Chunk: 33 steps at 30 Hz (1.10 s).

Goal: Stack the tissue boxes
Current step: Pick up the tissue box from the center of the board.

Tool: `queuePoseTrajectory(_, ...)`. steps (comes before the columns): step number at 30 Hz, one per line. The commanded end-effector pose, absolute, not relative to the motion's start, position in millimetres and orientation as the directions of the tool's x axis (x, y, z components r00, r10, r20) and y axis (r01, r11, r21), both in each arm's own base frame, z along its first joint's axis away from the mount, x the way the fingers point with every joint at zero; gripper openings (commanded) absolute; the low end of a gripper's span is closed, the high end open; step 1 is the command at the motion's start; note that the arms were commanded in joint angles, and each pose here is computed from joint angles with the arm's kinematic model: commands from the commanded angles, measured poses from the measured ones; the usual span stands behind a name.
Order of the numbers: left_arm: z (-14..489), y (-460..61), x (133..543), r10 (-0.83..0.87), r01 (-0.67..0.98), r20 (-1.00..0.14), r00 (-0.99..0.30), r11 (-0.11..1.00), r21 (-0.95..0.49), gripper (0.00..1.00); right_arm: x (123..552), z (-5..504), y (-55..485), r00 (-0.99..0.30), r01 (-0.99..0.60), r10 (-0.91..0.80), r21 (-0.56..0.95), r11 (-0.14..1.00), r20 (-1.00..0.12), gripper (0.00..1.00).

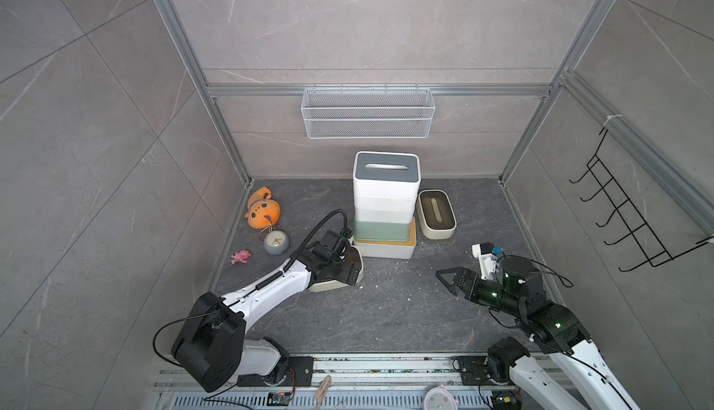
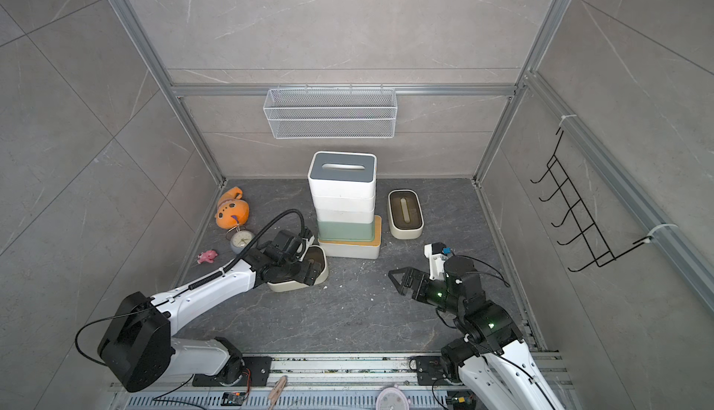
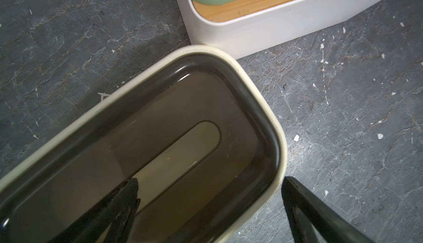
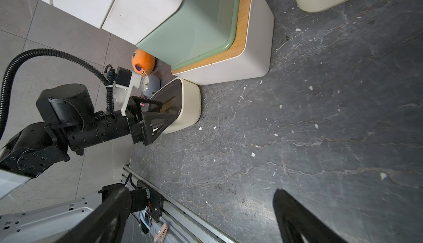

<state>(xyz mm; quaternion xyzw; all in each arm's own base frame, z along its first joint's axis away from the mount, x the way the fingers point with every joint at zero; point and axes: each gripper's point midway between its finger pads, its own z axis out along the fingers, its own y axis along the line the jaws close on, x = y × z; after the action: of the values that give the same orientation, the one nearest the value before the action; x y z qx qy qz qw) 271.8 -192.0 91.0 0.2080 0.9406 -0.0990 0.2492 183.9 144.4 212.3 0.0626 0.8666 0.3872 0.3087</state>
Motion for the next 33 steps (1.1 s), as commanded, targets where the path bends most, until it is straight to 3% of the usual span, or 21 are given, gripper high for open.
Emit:
queuePoseTrajectory(1,91.0,-196.2,273.3,0.317,0.436,-0.521,-0.793,0.892,-0.122,1.0,182.3,211.7,144.6,-0.802,-0.128,0.356,0.721,0.682,-0.479,1.0)
queuePoseTrajectory(33,90.2,-205.4,254.1,0.123,0.307,-0.471,-0.874,0.89,-0.336,1.0,179.0,204.8,144.1,-0.81,-0.117,0.356,0.723,0.68,-0.466,1.0)
